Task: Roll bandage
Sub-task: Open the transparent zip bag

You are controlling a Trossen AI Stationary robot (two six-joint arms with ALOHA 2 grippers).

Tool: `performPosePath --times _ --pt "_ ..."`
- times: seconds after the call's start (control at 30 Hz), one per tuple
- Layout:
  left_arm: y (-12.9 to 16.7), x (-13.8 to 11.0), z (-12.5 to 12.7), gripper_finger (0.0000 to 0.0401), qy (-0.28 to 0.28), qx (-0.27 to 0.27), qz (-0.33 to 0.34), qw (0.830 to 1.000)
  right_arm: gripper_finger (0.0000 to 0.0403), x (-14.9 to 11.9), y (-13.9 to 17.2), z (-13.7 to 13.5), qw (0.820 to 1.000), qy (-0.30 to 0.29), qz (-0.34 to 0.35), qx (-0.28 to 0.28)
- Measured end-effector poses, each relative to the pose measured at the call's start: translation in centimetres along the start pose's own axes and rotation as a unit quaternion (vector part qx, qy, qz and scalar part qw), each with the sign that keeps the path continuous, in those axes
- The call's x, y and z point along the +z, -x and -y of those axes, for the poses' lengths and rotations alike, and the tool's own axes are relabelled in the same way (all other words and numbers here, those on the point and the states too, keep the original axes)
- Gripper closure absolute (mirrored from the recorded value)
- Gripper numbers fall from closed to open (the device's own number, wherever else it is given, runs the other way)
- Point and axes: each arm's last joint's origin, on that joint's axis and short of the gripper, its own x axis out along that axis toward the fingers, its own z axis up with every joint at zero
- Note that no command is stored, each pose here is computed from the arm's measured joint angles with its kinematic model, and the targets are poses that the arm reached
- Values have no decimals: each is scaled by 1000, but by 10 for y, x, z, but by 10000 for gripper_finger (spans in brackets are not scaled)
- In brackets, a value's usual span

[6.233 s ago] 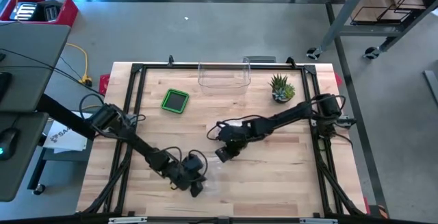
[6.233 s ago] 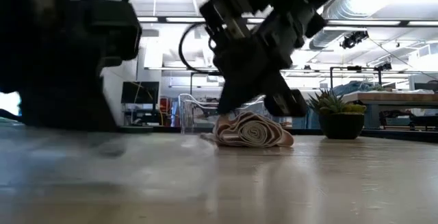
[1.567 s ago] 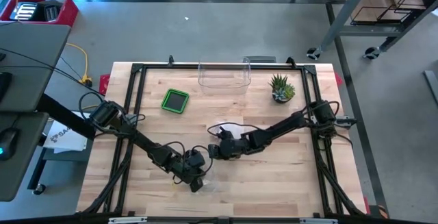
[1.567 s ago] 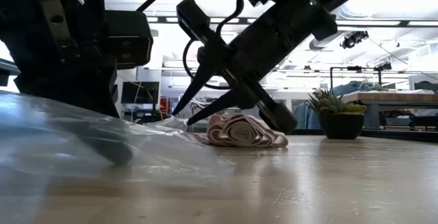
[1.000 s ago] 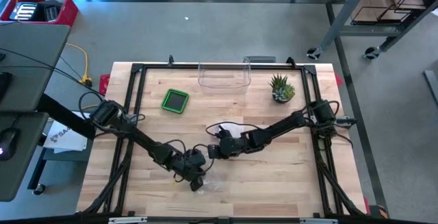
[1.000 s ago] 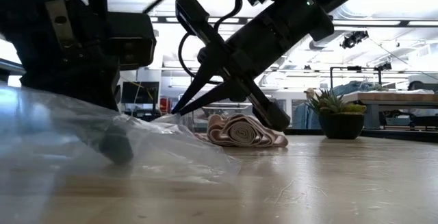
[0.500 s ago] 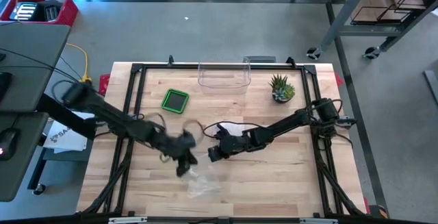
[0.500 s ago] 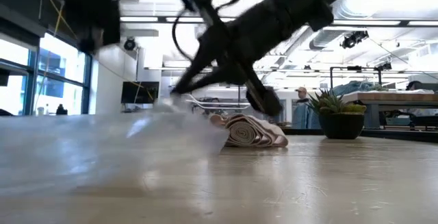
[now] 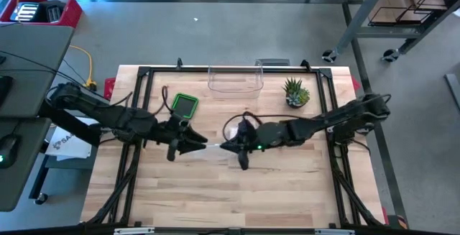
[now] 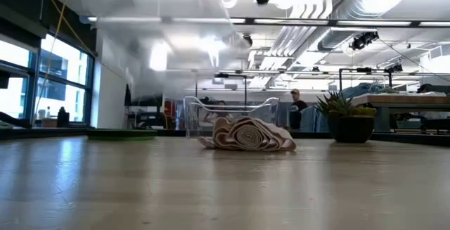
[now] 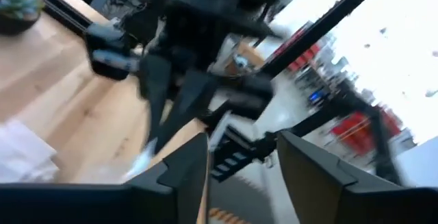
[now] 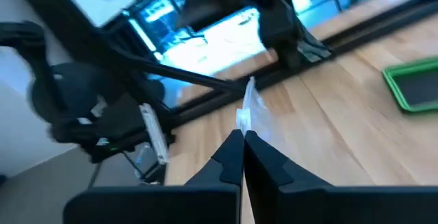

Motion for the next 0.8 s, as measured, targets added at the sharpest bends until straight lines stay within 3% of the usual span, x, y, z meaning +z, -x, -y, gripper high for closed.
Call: performPosePath --times 0.17,0.4,0.57,0.67,0.8 --pt "-22 9 6 209 -89 43 -18 995 403 12 17 -8 1000 5 4 24" --pt "-46 23 8 203 -141 79 -74 984 403 7 20 -12 998 53 -29 -9" --pt "-47 14 9 203 -263 112 -164 944 403 14 23 -16 994 99 -31 -41" --pt "-54 8 6 203 -273 128 -178 937 403 22 24 -22 994 107 -25 -22" --pt "-59 11 9 203 -254 123 -148 948 403 19 24 -21 992 112 -46 -20"
